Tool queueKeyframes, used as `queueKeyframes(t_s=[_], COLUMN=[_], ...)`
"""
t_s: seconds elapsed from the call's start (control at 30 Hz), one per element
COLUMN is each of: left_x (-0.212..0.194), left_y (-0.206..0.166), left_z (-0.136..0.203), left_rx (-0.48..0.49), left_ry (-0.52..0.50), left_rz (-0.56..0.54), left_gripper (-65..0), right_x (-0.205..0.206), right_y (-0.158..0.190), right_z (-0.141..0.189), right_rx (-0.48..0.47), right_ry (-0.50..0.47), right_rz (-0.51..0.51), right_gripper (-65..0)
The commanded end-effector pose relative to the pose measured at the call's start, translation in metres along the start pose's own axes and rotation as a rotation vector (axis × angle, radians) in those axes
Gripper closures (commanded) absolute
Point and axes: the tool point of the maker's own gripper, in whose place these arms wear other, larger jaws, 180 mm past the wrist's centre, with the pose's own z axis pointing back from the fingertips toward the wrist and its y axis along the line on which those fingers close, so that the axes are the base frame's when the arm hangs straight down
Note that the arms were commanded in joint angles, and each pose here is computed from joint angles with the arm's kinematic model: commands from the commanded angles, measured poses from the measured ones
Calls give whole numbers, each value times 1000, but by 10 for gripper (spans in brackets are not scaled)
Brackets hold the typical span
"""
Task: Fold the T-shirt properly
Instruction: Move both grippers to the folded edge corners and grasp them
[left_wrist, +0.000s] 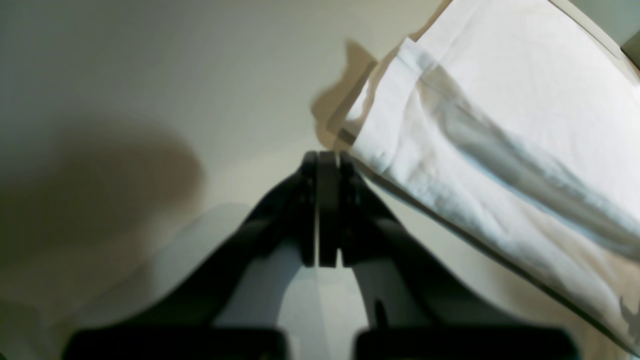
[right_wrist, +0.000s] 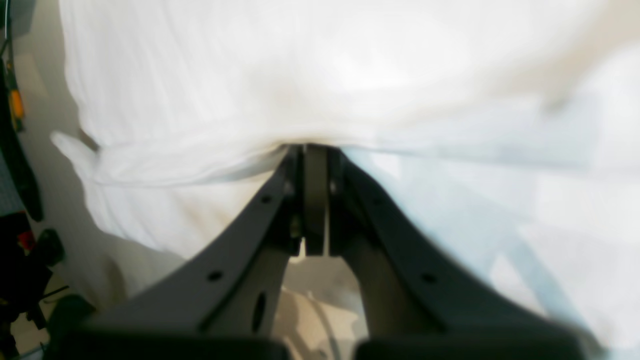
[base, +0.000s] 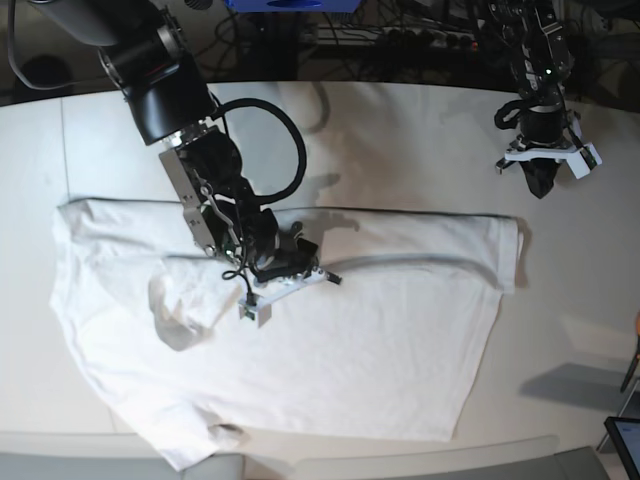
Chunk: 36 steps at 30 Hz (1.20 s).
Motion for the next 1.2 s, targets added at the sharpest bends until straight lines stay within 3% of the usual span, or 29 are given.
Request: queueKeyframes(t_s=[0.0,0.2,0.33,0.57,0.73,0.8,1.0,1.1,1.17], left_x=[14,14,14,14,15,22,50,53,53], left_y=[-3,-3,-3,-4,-9,-13,-46,-67,-76], left_z=[1,1,1,1,-1,-4,-7,-11,-15], left_rx=[-15,-15,-15,-18,-29,-38,-73,-90,-101], left_ry=[-44,-45,-44,-44,-50,-67,-155,-185,-193], left_rz=[-13,-12,-13,-12,-9,-8,-278,-418,-444], left_gripper=[0,0,0,0,0,0,0,0,0], right_x=[17,30,45,55,96,109,126,115,109], right_y=[16,8,13,10,42,37,-15,-61,-78], right_z=[3,-6,-12,-16,25,47,107,125,136], right_rx=[34,-6,27,11,57,43,-79,-189,-231], right_ry=[-38,-34,-75,-76,-206,-247,-397,-422,-434], right_rz=[18,26,82,96,256,262,269,248,246], right_gripper=[0,0,0,0,0,0,0,0,0])
